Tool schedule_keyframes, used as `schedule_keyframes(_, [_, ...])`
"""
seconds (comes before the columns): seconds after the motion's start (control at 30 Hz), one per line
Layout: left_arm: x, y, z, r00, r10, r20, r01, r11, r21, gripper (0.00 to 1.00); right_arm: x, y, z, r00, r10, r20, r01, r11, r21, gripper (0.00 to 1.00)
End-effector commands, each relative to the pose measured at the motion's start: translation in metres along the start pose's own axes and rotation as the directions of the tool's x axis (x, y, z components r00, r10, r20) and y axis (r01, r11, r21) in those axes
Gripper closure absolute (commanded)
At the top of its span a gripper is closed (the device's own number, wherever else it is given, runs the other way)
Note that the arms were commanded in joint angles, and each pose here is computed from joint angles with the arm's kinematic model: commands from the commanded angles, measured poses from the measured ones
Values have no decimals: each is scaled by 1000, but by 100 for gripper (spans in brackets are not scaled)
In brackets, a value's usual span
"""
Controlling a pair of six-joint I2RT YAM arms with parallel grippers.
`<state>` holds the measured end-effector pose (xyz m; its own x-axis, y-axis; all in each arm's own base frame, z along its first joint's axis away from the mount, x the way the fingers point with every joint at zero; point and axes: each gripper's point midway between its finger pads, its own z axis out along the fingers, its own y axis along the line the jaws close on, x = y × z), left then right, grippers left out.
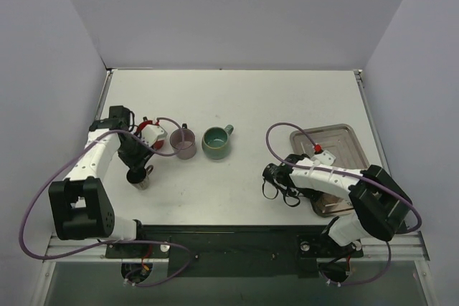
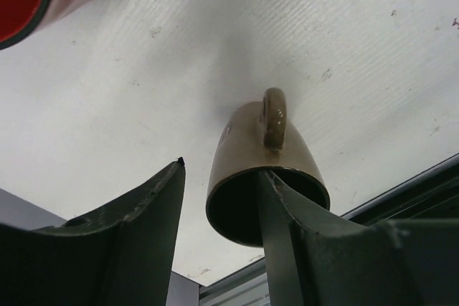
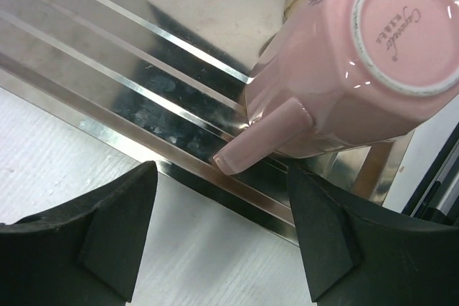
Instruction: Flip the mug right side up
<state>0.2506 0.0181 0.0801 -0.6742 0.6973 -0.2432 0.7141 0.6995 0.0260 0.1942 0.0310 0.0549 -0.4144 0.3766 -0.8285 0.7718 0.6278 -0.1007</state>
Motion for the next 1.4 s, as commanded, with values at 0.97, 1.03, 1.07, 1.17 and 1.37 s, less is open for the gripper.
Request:
schedule_keyframes(0.97, [-55, -22, -83, 946, 137, 294, -133, 991, -34, 43, -11, 1, 16, 1000, 24, 11, -26, 959, 283, 46])
schedule_keyframes(1.03, [-54, -22, -83, 947, 143, 287, -138, 990, -37, 43, -12, -2, 15, 1000, 14, 8, -16, 957, 290, 48])
schedule_keyframes(1.07, [-53, -22, -83, 947, 145, 287, -140, 989, -40, 43, -11, -5, 14, 1000, 11, 11, -14, 957, 291, 48])
schedule_keyframes(1.17, [-53, -23, -84, 944, 155, 291, -148, 988, -44, 43, -12, -17, 14, 999, 35, 21, -40, 957, 287, 48])
schedule_keyframes(1.37, [-57, -25, -91, 933, 164, 319, -155, 986, -54, 43, -13, -32, 16, 995, 100, 5, -98, 954, 284, 48])
